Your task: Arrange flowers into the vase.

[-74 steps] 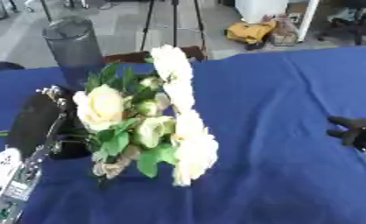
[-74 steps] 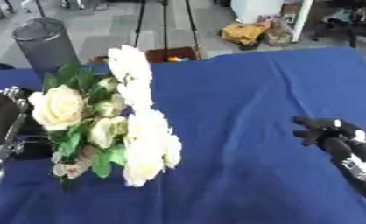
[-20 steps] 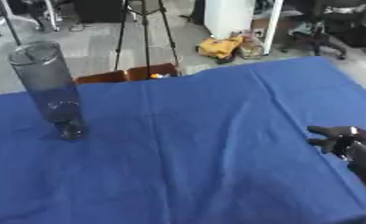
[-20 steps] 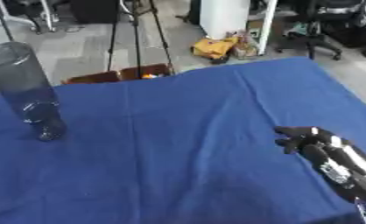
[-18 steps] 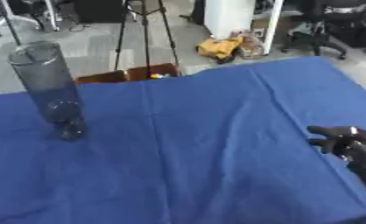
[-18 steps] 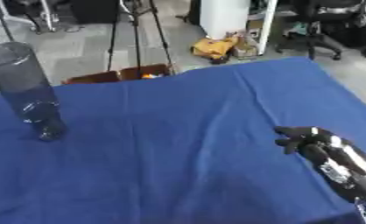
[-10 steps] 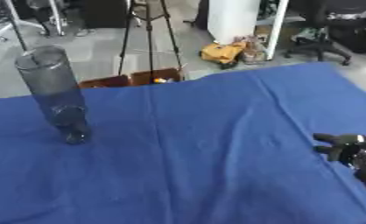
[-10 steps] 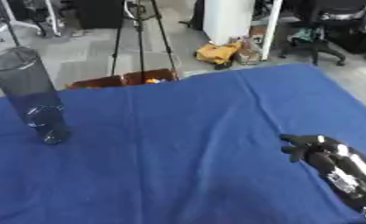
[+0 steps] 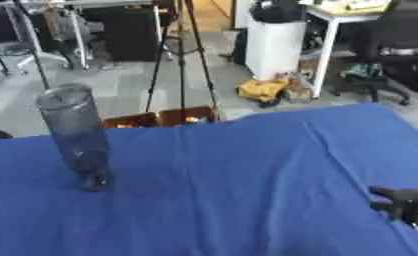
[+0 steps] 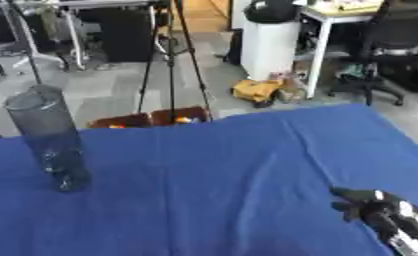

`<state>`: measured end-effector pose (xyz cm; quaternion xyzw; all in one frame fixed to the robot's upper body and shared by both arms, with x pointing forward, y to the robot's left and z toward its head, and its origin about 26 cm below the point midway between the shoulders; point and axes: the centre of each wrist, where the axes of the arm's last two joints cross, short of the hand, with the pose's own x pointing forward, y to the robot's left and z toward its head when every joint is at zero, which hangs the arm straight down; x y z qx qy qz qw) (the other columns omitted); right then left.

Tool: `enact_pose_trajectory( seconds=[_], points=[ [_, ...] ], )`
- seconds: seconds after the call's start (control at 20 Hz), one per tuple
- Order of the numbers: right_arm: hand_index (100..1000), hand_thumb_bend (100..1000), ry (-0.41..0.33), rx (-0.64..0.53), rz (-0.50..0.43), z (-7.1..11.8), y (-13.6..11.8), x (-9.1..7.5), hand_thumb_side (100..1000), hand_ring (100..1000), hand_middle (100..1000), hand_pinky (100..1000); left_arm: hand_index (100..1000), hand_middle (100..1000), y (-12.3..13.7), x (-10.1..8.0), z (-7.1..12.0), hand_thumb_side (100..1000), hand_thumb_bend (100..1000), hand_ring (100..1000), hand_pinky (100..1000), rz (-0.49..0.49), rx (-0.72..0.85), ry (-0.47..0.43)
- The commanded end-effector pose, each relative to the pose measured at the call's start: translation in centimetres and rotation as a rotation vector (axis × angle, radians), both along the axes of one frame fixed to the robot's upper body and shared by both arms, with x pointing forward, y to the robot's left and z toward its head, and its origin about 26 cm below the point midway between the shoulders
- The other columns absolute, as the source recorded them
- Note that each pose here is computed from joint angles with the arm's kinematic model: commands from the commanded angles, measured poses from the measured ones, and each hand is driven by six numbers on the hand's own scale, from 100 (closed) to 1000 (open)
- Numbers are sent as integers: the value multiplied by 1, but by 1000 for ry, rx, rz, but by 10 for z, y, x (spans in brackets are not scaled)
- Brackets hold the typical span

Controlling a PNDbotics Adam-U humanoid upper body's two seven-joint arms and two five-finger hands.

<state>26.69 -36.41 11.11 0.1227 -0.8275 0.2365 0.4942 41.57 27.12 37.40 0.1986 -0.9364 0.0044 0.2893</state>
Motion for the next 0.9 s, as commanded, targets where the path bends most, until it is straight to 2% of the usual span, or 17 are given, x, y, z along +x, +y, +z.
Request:
enact_pose_trajectory(
  seconds=[0.05,0.5,0.9],
  points=[
    [769,308,-17,-29,2,8,-3,1,528,946,526,898,100,100,7,-4,12,285,773,100,100,-26,-9,-28],
    [769,309,-19,-32,12,10,-2,2,530,945,526,898,100,100,5,-3,13,294,775,100,100,-114,-71,-53],
    [769,309,-17,-32,13,10,-2,3,530,945,526,899,100,100,0,-19,27,326,812,100,100,-169,-169,-246]
  ],
)
